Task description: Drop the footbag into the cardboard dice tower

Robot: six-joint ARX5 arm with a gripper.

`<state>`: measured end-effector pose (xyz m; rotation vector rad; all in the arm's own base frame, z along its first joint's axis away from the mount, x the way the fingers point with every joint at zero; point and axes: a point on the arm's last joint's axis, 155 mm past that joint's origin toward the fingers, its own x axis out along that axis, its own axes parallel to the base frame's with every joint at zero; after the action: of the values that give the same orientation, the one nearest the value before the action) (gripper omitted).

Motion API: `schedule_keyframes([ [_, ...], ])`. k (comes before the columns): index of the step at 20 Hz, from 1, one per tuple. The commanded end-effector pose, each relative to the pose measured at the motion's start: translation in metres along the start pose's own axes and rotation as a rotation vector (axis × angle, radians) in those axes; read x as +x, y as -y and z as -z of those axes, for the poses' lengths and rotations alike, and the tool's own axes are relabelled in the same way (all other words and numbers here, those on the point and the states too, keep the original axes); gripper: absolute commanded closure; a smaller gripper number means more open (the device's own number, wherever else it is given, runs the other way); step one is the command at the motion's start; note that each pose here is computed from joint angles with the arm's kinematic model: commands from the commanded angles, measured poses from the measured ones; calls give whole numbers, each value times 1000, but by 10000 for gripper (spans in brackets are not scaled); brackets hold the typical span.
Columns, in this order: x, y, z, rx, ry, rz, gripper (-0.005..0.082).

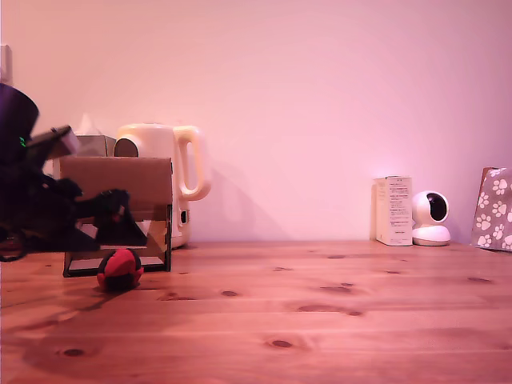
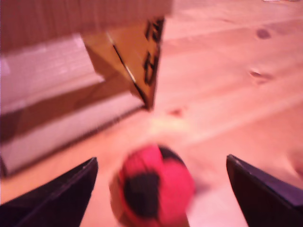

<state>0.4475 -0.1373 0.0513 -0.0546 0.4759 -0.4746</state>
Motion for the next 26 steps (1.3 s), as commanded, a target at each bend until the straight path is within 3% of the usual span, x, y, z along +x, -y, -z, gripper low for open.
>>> schedule_keyframes([
  [1,8,-2,19,-9,-50,1,-21],
  [3,13,-3,25,-17,-74,2,-1],
  [5,14,-4,31,-25,-99,1,103],
  [6,14,-4,32,-26,-102,1,204],
  [8,14,-4,33,-28,-107,0,499],
  [10,14,-4,32,-27,-105,0,666],
  [14,10,3,23,-36,-101,30,679],
  [18,-11,18,0,-39,-106,68,679],
  [26,-64,37,-85,24,71,73,679],
])
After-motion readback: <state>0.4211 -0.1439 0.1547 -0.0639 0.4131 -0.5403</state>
